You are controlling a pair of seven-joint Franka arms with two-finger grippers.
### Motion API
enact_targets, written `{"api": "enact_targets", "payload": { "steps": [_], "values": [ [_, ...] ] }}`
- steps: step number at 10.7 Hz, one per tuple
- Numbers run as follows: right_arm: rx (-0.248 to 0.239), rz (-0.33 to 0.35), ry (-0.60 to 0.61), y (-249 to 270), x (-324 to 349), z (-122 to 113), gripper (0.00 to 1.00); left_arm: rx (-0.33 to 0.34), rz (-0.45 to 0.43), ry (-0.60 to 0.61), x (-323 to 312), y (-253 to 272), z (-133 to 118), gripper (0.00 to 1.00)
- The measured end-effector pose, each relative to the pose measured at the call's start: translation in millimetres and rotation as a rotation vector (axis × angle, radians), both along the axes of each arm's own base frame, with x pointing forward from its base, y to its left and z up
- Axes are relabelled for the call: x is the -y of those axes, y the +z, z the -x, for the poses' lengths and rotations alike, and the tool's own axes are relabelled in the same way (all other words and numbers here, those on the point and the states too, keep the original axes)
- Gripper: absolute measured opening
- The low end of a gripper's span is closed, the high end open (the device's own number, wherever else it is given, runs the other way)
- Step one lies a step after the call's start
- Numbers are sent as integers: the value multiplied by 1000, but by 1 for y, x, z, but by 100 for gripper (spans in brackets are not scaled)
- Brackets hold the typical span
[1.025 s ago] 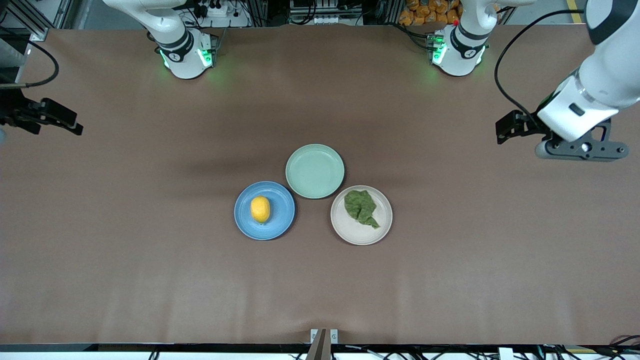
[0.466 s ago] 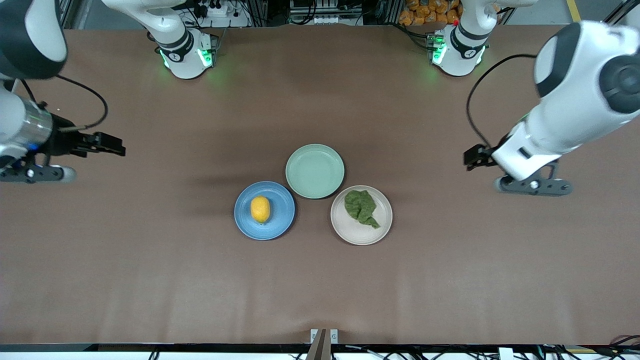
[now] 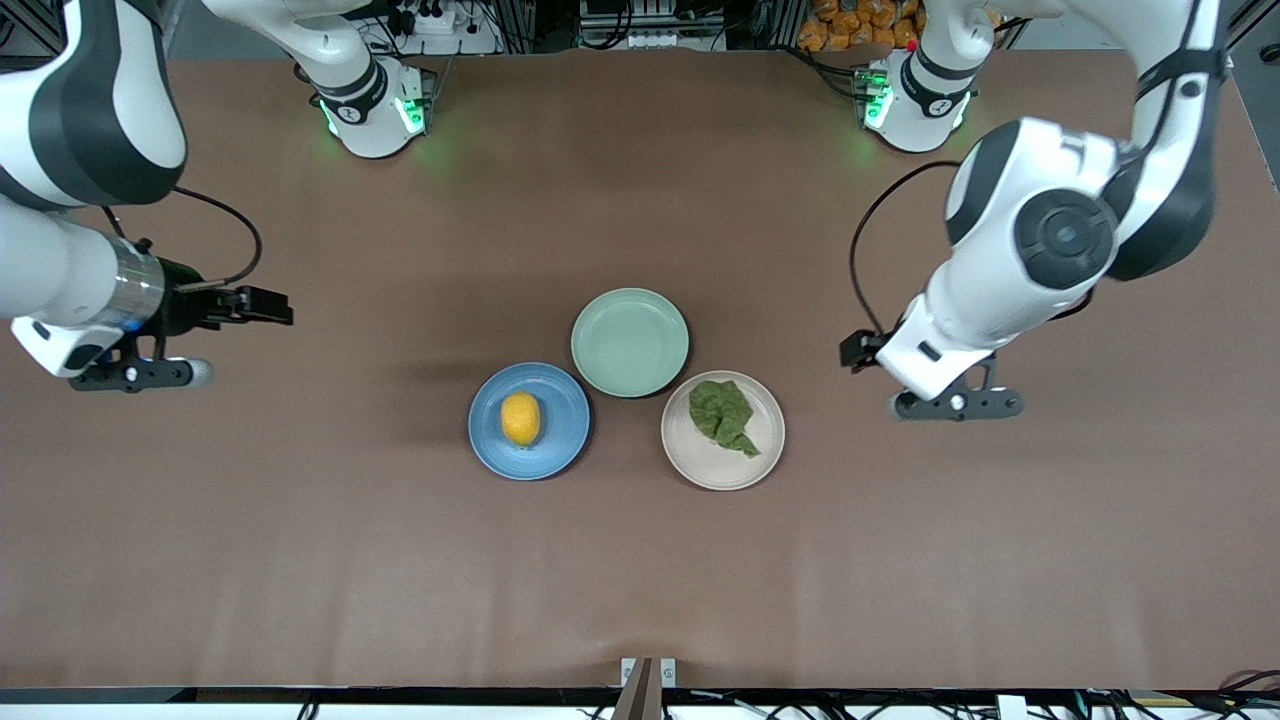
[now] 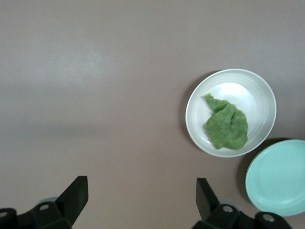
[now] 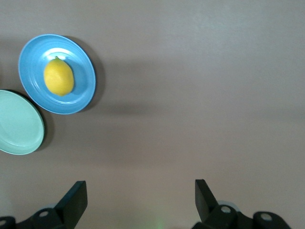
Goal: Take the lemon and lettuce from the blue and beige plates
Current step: 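Lower the right gripper to the lemon while the left gripper reaches the lettuce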
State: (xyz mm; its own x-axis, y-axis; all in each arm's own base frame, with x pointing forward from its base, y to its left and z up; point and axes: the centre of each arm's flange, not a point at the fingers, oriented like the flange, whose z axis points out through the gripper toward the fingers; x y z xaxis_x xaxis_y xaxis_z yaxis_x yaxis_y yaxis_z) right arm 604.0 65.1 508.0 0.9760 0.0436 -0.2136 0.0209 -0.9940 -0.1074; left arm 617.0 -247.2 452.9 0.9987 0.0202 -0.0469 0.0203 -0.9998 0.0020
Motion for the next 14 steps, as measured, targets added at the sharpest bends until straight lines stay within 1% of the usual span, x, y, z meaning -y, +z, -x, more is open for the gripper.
{"api": "enact_targets", "payload": {
  "steps": [4,7,10,12,14],
  "values": [
    [26,-12,52,-31,-45,-14,100,26,12,50,23,-49,-14,100],
    [40,-25,69,-70,-74,-28,100,47,25,64,44,-90,-20,100],
    [73,-19,38,-114,-117,-39,100,71,40,71,61,-119,-21,100],
    [80,-46,-2,-146,-149,-42,100,88,50,72,68,-133,-23,100],
    [92,-51,-29,-171,-170,-43,100,105,63,76,85,-155,-20,100]
  ]
}}
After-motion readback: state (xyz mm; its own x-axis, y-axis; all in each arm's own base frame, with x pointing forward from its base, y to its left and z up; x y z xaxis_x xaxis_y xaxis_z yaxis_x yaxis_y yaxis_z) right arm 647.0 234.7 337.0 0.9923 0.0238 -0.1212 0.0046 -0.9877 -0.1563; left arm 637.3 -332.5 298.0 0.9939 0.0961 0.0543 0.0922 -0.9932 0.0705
